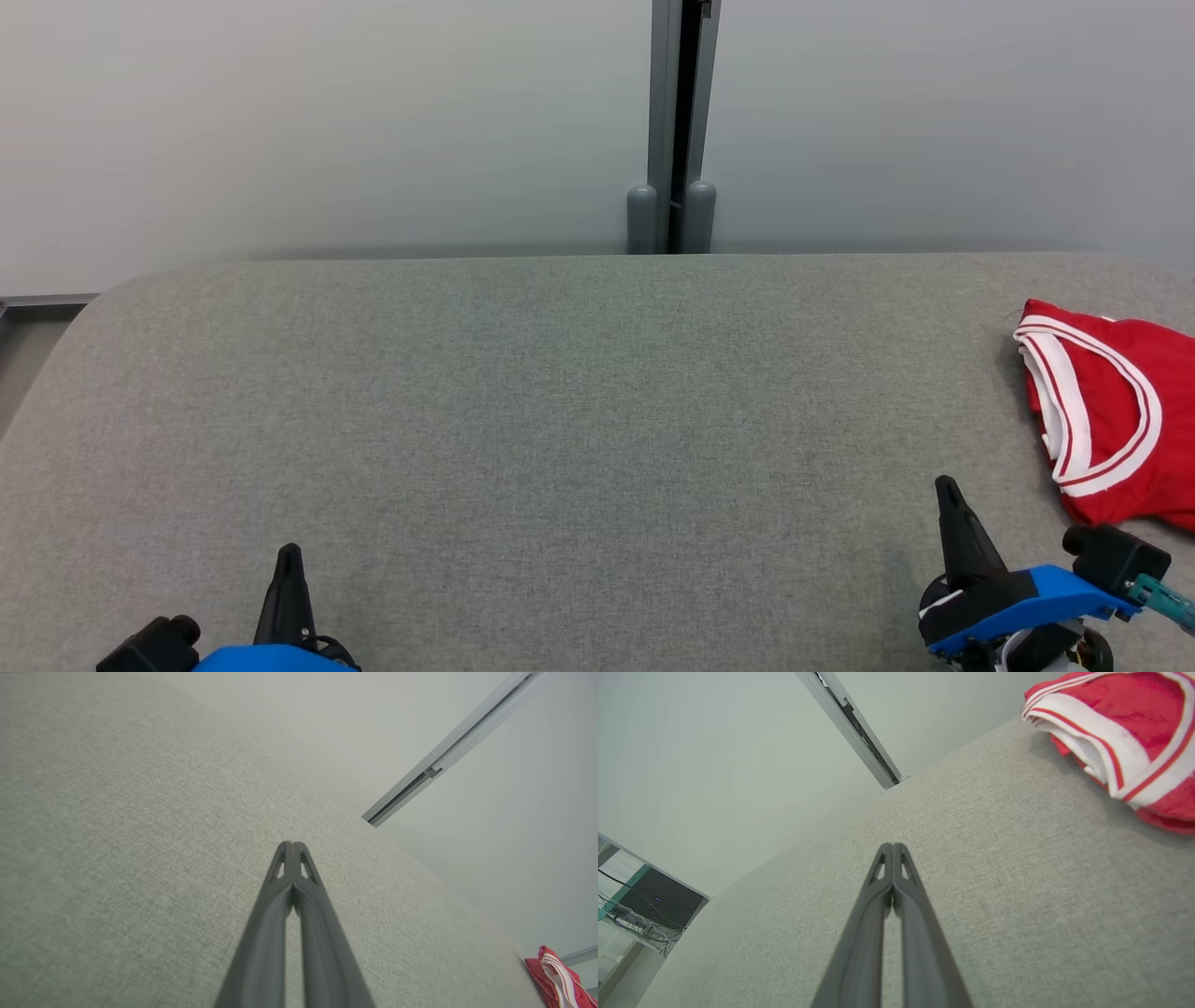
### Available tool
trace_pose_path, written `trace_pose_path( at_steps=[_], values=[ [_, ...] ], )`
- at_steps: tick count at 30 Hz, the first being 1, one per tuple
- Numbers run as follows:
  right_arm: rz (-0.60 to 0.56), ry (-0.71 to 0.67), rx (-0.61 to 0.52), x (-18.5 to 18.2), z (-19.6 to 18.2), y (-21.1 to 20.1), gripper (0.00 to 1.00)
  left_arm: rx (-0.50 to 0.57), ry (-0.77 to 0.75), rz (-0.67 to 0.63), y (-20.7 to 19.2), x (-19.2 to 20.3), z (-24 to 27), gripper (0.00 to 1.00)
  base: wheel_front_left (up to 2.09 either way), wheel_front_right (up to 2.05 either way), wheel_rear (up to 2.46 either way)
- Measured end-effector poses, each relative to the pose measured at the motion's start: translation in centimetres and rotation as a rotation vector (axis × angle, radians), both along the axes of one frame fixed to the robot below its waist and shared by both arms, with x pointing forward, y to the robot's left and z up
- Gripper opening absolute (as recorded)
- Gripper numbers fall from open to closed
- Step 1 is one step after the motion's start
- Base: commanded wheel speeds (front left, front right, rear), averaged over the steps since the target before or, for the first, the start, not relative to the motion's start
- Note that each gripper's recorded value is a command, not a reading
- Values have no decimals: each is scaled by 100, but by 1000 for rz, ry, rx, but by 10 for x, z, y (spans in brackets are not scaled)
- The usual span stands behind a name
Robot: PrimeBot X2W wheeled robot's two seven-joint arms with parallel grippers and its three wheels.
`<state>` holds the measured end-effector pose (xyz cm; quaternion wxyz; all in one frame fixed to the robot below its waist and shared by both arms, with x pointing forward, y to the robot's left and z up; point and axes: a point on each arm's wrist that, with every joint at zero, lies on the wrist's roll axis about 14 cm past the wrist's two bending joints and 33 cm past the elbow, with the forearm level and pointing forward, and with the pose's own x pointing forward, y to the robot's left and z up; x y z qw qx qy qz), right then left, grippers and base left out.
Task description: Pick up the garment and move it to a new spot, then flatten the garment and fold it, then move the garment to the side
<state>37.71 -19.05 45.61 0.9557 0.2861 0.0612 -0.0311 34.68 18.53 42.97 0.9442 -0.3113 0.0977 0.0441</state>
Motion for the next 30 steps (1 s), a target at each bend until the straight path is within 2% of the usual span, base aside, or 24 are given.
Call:
trace_pose_path(
  at_steps=[30],
  values=[
    [-65, -30, 390, 5, 15, -7, 0, -366, -46, 78, 7, 17, 22, 0, 0, 0, 0]
  ],
)
